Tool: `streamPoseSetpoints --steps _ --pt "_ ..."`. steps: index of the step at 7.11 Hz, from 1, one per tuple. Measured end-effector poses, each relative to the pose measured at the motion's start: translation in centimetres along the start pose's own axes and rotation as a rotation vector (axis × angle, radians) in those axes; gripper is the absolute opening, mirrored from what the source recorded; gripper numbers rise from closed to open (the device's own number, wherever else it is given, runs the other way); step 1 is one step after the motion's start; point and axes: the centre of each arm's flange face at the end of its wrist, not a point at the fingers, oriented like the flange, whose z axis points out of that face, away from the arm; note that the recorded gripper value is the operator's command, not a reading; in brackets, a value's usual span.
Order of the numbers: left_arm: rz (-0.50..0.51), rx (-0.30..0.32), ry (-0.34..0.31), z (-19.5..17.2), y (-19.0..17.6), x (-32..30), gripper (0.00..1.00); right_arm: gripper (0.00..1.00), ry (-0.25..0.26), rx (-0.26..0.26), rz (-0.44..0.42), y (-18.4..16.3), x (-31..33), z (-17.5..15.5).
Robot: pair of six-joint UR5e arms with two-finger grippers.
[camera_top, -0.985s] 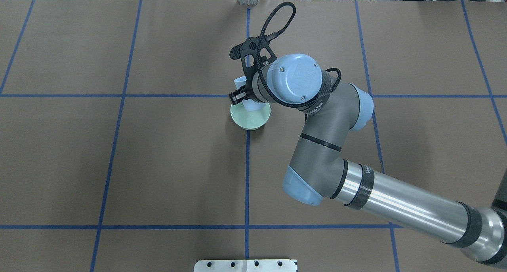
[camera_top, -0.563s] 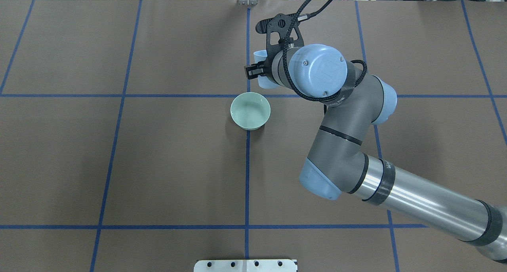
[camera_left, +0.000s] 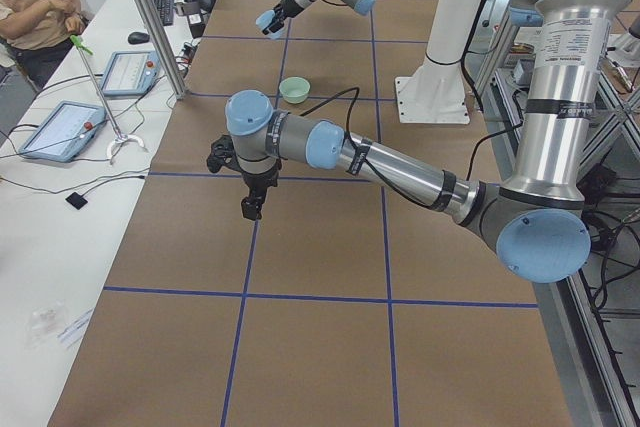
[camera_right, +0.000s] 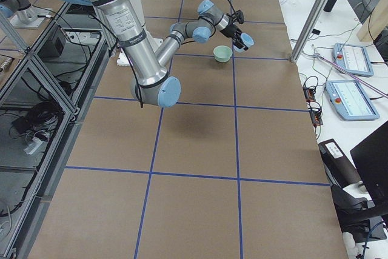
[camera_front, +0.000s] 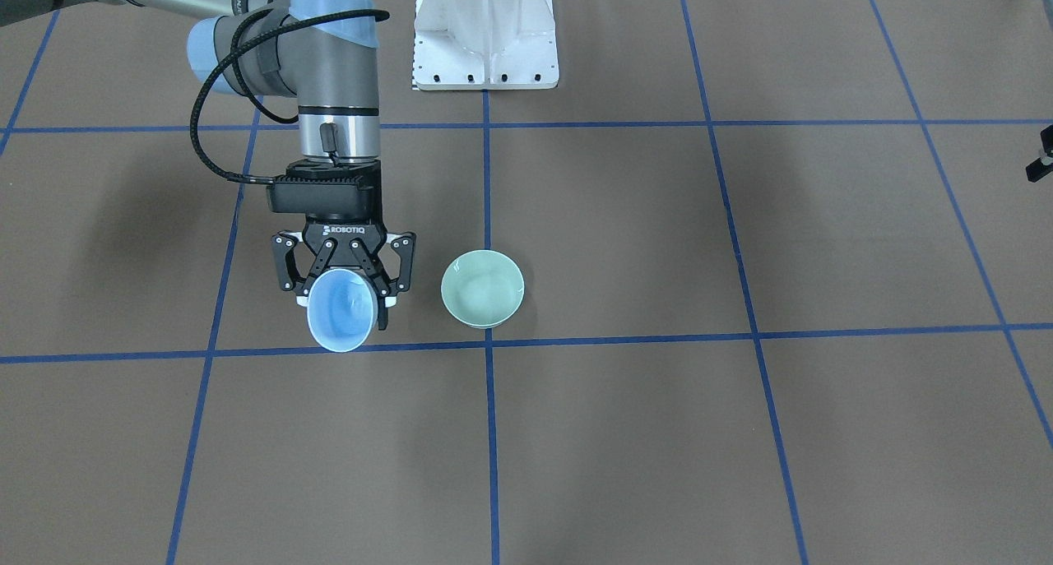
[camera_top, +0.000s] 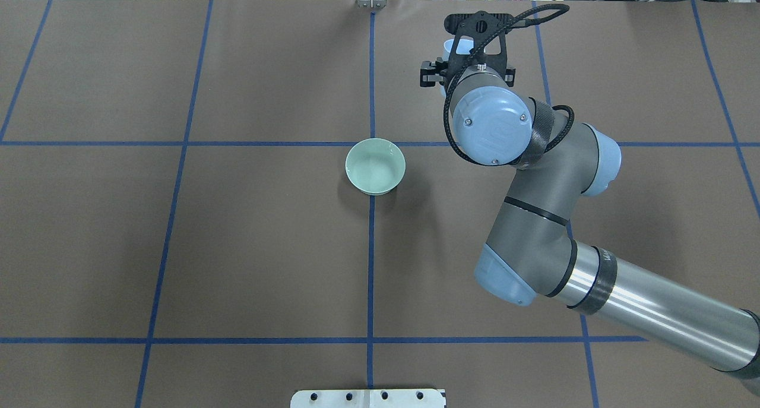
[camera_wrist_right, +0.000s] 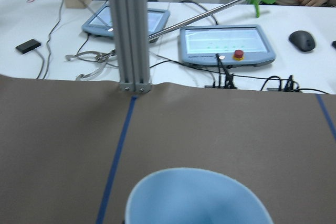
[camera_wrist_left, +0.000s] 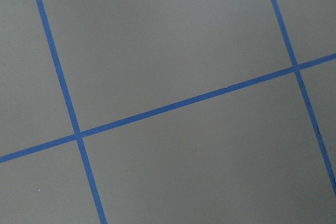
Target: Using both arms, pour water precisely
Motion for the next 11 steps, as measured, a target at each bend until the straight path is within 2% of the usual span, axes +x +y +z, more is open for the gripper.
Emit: streamPoseSetpoints --steps 2,4,6,8,9,11 --pt "0.001 0.001 0.000 -0.1 0.0 0.0 1.00 0.00 0.113 0.068 0.061 0.8 4.4 0.2" --pt "0.002 0.002 0.000 -0.1 0.0 0.1 1.00 0.00 0.227 0.114 0.114 1.6 8.4 0.0" --pt "0.004 0.004 0.000 -0.2 0.0 0.2 1.00 0.00 0.326 0.167 0.180 3.1 11.8 1.3" --pt "0.006 0.007 0.001 -0.3 -0.1 0.3 1.00 0.00 0.419 0.219 0.197 5.8 16.7 3.1" --pt "0.007 0.008 0.002 -0.4 -0.1 0.4 1.00 0.00 0.462 0.226 0.184 7.7 19.5 3.9" --pt "0.008 0.009 0.008 -0.5 -0.1 0.5 1.00 0.00 0.512 0.231 0.181 12.2 23.1 5.0"
